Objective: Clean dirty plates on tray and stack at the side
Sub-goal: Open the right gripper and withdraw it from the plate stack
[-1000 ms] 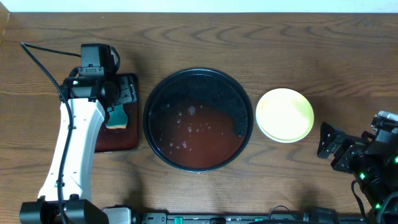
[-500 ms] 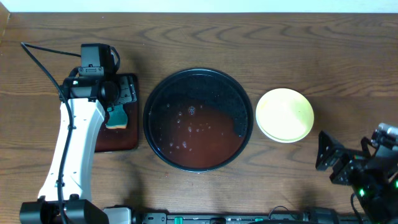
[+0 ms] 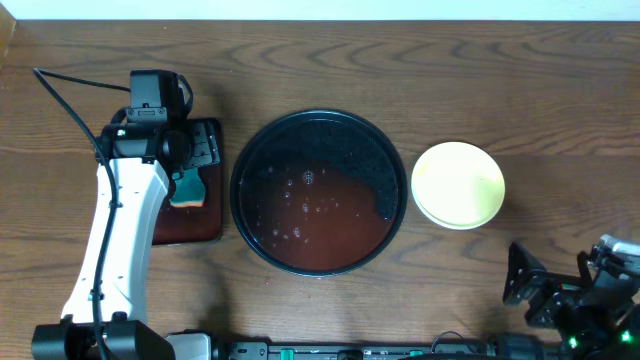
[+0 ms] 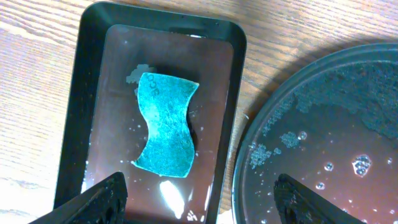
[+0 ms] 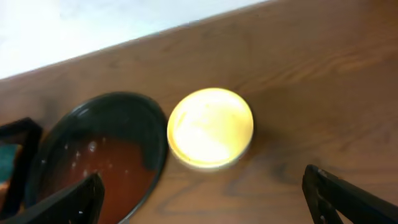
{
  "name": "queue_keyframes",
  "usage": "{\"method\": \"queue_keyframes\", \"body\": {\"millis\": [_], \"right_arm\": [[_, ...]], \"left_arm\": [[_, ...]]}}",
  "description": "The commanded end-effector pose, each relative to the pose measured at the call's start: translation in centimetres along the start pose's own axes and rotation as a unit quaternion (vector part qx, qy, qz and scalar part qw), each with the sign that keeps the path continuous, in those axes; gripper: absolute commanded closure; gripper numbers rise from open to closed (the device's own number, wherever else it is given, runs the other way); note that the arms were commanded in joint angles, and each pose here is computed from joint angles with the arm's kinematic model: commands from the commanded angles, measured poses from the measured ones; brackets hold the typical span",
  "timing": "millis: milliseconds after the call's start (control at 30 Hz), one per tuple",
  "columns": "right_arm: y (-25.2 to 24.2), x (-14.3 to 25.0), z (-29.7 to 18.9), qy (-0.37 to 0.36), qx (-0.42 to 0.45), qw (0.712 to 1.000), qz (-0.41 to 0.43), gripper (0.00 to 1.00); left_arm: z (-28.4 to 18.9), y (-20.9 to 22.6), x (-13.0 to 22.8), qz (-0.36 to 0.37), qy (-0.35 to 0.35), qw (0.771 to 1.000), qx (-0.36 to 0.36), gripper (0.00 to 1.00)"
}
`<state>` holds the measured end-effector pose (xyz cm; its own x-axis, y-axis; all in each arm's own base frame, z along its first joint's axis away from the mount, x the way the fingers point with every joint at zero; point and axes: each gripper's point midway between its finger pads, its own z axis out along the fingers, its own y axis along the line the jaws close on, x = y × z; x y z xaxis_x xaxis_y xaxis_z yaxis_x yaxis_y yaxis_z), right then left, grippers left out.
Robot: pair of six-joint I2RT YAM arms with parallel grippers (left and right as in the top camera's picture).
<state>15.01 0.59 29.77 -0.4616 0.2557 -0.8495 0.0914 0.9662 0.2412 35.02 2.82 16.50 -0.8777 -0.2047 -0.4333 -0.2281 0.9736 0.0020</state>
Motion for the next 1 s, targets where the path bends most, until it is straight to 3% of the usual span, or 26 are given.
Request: {"method": "queue_keyframes", "body": {"millis": [0,200,400,733,967], "right_arm": [[-0.7,0.2,2.1,-0.042,0.006,0.999,-0.01,0.01],[-0.3,-0.9,6.2,-0.161,-0.034,0.986,-0.017,0.01],[0.0,-0.3,9.0,-0.231,-0.063,0.971,-0.023,0.01],[0.3,2.5,11.5,-0.303,-0.112,0.946,-0.035,0.01],[-0.1,3.9,12.7,-0.284,-0.104,0.952,-0.039,0.01]], "left_arm": [[-0.3,-0.1,-0.6,-0.005,-0.007,1.0,0.002,0.24],[-0.3,-0.1,-0.6,-0.005,-0.007,1.0,0.002,0.24],[-0.3,-0.1,-0.6,-0.005,-0.007,1.0,0.002,0.24],[-0.3,-0.1,-0.6,-0.005,-0.007,1.0,0.002,0.24],[-0.3,-0.1,-0.6,-0.005,-0.007,1.0,0.002,0.24]]}}
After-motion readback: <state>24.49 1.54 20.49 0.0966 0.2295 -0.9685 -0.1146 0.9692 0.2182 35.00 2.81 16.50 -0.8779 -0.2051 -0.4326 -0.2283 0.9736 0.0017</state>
